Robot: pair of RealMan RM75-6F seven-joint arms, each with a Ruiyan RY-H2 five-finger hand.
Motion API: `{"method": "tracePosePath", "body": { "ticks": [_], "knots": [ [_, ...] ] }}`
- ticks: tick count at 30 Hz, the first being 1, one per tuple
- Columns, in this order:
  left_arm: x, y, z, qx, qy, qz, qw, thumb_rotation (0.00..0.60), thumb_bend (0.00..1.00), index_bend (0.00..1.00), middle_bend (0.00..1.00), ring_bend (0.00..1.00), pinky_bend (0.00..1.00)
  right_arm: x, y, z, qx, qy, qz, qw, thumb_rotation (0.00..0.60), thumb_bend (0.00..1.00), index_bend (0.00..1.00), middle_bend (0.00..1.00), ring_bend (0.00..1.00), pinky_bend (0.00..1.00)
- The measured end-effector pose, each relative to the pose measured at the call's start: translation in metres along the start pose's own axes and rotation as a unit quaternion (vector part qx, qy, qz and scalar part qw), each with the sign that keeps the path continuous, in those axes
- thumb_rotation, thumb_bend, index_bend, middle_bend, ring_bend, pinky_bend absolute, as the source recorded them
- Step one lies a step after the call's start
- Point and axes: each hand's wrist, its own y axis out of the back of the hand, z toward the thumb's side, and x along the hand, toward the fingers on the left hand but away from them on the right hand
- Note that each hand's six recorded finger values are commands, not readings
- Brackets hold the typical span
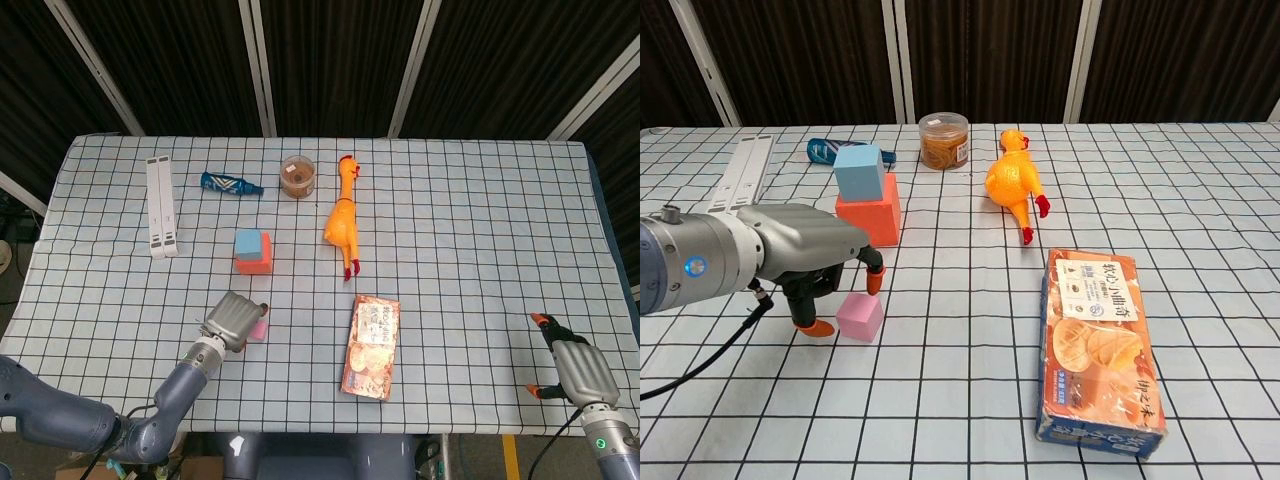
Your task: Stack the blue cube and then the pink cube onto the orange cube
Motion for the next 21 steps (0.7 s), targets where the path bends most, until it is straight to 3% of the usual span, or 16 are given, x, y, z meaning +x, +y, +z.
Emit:
{"method": "tracePosePath", "body": {
  "ticks": [21],
  "knots": [
    [0.0018, -0.0025, 0.0033, 0.019, 0.001, 0.029, 0.9994, 0.600, 0.33, 0.35, 0.91, 0.74, 0.85, -0.0051, -0.0058, -0.0012, -0.002, 0.002, 0.003, 1.0000, 0.600, 0.13, 0.09, 0.09, 0.19, 0.24]
  ]
}}
